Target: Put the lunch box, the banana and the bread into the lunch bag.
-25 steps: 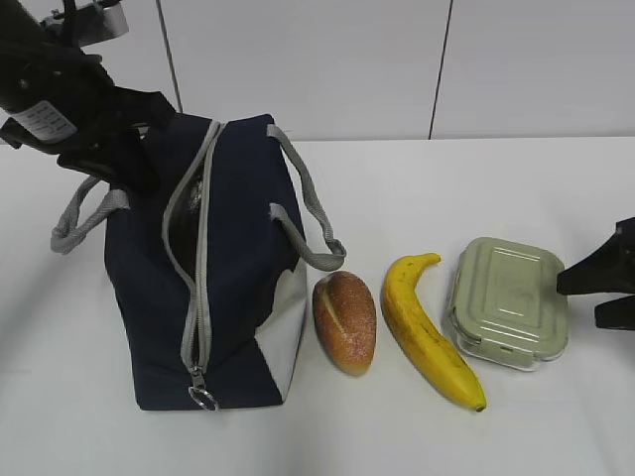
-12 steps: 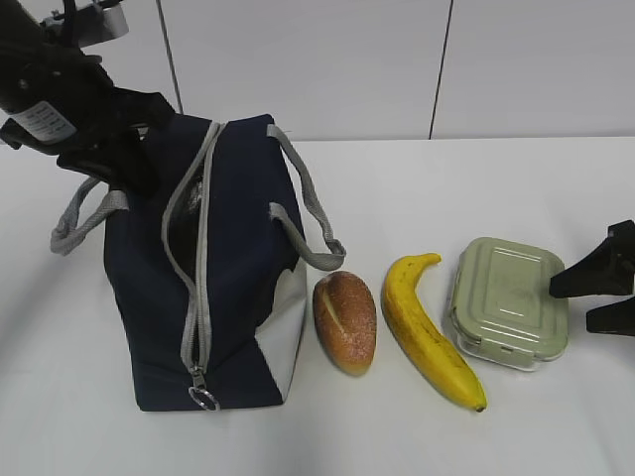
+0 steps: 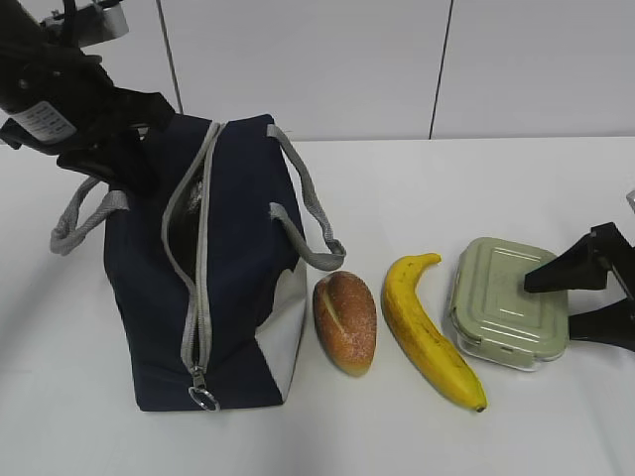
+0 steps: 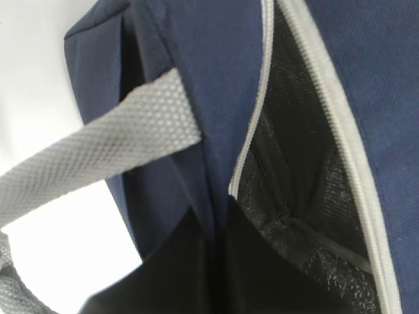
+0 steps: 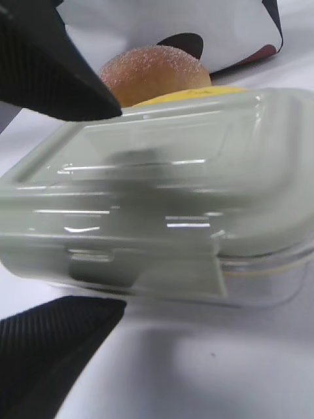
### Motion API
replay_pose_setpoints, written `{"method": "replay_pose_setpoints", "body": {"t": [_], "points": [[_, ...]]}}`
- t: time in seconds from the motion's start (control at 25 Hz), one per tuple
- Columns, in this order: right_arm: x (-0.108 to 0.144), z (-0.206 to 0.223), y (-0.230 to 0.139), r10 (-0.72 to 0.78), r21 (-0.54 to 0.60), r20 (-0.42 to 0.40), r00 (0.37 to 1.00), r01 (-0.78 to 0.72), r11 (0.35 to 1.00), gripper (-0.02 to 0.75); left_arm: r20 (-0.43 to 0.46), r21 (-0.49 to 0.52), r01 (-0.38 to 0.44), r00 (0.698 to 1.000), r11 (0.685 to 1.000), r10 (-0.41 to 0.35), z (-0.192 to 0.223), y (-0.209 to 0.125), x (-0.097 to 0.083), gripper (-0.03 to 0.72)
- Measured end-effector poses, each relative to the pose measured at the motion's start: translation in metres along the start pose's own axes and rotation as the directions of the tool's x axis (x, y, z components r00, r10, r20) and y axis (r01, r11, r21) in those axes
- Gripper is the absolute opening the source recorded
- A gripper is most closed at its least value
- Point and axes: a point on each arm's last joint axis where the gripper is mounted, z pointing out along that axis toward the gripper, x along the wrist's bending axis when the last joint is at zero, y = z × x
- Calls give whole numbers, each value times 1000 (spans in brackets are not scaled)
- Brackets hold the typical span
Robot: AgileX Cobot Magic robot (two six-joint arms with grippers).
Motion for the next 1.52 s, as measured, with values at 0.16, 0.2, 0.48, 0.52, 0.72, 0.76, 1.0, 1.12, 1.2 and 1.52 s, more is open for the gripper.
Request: {"method": "replay_pose_setpoints", "body": {"t": [0.16,0.2,0.48,0.52,0.72,0.76,1.0,1.12,1.2,1.52], "points": [[-1,1,8,-12,0,-19,1000,12,1000,617,0,0,0,1000,1000,0,0,0,0,0],[-2,2,9,-12,1,-19,1000,12,1000,616,0,0,0,1000,1000,0,0,0,0,0],[-12,12,8,21,44,-47,999,-18,999,594,0,0,-1,1000,1000,1,0,0,0,0],[-14,14,8,22,50,-50,999,-20,999,592,0,0,-1,1000,1000,1,0,0,0,0],[-14,15,8,12,46,-69,998,-9,999,560,0,0,-1,1000,1000,1,0,0,0,0],[-14,15,8,12,45,-70,997,-9,999,532,0,0,-1,1000,1000,1,0,0,0,0],[-12,15,10,9,41,-90,996,-6,999,375,0,0,-1,1000,1000,1,0,0,0,0],[-11,15,10,11,37,-92,996,-7,999,372,0,0,-1,1000,1000,1,0,0,0,0],[-11,15,11,15,27,-96,995,-12,1000,372,0,1,-1,1000,1000,1,0,0,0,0],[-2,12,25,68,-115,-209,975,-93,989,369,3,2,1,1000,1000,-1,0,0,0,0]]}}
